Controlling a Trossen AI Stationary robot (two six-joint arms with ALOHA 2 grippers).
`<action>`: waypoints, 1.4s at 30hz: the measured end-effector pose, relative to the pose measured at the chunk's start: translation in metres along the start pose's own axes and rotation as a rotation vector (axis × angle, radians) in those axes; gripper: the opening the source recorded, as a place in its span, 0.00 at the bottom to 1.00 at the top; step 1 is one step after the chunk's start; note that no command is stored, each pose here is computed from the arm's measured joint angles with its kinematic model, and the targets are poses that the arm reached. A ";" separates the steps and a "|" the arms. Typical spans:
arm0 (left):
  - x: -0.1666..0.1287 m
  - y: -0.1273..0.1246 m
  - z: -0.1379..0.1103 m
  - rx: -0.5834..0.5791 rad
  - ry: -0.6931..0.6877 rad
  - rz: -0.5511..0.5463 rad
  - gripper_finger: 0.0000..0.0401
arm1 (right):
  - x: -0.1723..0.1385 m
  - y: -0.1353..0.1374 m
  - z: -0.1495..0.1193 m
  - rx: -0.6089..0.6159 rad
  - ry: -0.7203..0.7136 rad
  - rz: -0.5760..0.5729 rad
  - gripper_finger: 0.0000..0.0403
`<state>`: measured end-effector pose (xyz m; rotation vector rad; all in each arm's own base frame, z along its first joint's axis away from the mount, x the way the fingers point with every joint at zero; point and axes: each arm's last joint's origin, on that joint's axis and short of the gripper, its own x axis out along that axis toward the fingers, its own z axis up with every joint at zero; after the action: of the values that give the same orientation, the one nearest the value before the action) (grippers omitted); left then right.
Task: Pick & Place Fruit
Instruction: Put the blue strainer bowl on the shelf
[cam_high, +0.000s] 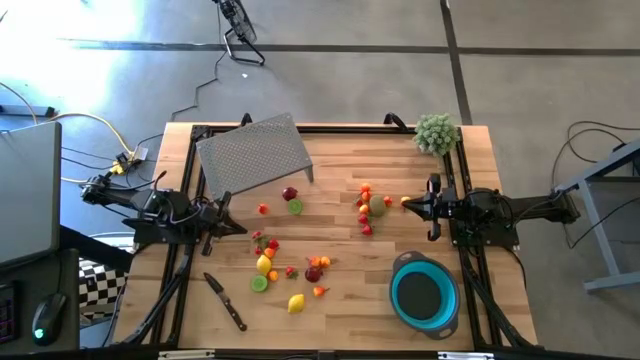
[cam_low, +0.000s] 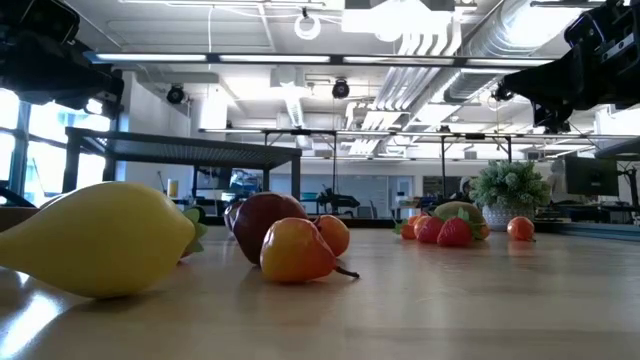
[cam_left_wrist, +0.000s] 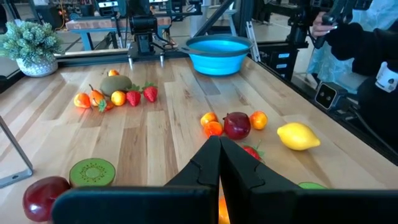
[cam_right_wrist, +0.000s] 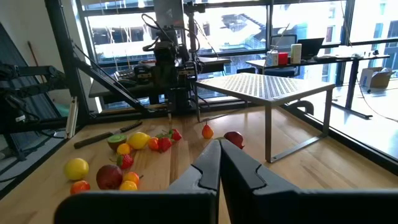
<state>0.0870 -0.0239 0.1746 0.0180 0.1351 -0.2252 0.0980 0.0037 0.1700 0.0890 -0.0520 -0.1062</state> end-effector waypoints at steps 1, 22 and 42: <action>0.000 0.000 0.000 0.000 -0.001 0.000 0.00 | 0.000 0.000 0.000 0.000 0.000 0.000 0.01; 0.000 0.000 0.001 0.001 -0.003 0.000 0.00 | 0.000 0.000 0.000 -0.059 -0.001 0.000 0.01; 0.000 0.000 0.005 -0.003 -0.049 0.002 0.00 | 0.000 0.000 0.001 0.004 -0.013 0.001 0.01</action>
<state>0.0875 -0.0240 0.1791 0.0095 0.0870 -0.2233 0.0979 0.0037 0.1714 0.0921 -0.0657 -0.1057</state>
